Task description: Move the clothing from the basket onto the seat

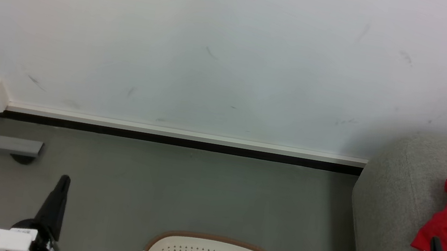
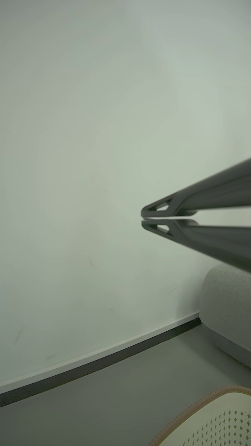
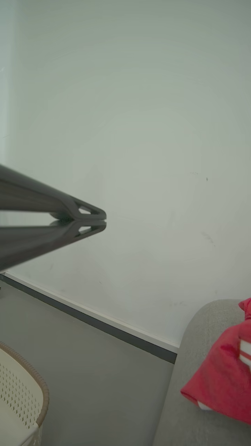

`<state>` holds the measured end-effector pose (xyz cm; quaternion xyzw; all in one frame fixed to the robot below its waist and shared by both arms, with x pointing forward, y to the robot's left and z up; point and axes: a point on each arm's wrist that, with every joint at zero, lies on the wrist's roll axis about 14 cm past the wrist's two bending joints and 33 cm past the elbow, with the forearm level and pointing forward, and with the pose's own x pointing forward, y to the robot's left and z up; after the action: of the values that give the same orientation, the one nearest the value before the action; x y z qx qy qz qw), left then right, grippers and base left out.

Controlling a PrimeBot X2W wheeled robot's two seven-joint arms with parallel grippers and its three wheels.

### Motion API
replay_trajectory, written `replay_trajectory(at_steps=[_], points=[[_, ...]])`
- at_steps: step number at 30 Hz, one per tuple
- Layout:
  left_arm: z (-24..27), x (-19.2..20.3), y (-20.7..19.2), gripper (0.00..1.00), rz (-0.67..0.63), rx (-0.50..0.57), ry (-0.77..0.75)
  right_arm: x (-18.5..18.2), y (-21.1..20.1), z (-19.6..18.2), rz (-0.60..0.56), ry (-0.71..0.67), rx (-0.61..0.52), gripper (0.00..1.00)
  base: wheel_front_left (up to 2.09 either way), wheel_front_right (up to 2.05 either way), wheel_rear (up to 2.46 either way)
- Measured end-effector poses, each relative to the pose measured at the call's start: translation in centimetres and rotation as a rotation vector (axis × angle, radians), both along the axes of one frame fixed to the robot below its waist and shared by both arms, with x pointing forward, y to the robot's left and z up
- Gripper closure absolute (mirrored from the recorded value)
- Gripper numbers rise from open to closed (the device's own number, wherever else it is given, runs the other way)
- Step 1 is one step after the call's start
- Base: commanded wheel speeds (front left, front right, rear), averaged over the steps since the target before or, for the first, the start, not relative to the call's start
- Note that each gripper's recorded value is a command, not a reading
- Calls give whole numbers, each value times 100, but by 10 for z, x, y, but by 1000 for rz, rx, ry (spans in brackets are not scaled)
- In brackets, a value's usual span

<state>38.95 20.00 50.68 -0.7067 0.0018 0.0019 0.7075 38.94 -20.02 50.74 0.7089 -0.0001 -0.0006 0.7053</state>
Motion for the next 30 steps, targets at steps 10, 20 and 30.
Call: replay_trajectory(at_steps=[10,20,30], points=[[0,0,0,100,0,0,0,0,0,0,0,0,0,100,0,0,0],[0,0,0,100,0,0,0,0,0,0,-1,0,1,100,0,0,0],[0,0,0,100,0,0,0,0,0,0,0,0,1,100,0,0,0]])
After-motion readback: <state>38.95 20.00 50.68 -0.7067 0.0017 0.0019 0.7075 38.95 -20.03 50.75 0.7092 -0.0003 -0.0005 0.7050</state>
